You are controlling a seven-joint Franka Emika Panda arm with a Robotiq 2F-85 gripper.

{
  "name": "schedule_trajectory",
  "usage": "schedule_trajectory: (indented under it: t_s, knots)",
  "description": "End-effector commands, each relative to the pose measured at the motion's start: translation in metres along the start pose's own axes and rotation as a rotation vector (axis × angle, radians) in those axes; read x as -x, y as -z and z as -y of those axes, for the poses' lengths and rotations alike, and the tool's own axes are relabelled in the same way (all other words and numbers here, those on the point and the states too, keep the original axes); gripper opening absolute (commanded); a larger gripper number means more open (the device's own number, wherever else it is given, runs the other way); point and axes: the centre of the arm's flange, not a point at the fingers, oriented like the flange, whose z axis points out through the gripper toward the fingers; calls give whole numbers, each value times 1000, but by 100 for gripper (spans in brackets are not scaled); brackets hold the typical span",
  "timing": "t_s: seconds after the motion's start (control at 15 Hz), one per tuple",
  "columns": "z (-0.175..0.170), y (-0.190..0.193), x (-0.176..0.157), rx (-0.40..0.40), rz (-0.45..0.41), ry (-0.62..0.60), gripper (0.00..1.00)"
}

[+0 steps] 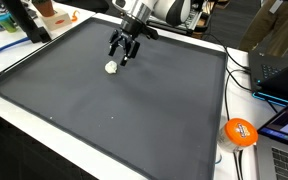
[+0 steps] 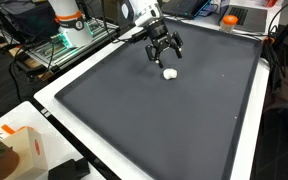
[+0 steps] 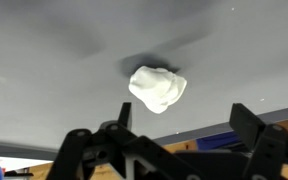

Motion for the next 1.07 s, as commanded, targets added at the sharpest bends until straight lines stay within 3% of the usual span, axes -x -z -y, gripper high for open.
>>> schedule_trajectory:
  t_s: [0.0, 0.13, 0.27, 0.4, 0.67, 1.0]
  knots:
    - [9, -3, -3, 34, -2, 8, 100]
    - [2, 1, -31, 36, 49, -6, 100]
    - [-8, 5, -69, 72, 177, 54, 100]
    - [-23, 8, -107, 64, 281, 93, 100]
    - [-42, 3, -150, -2, 466, 203, 100]
    - [-10, 22, -206, -76, 653, 420, 100]
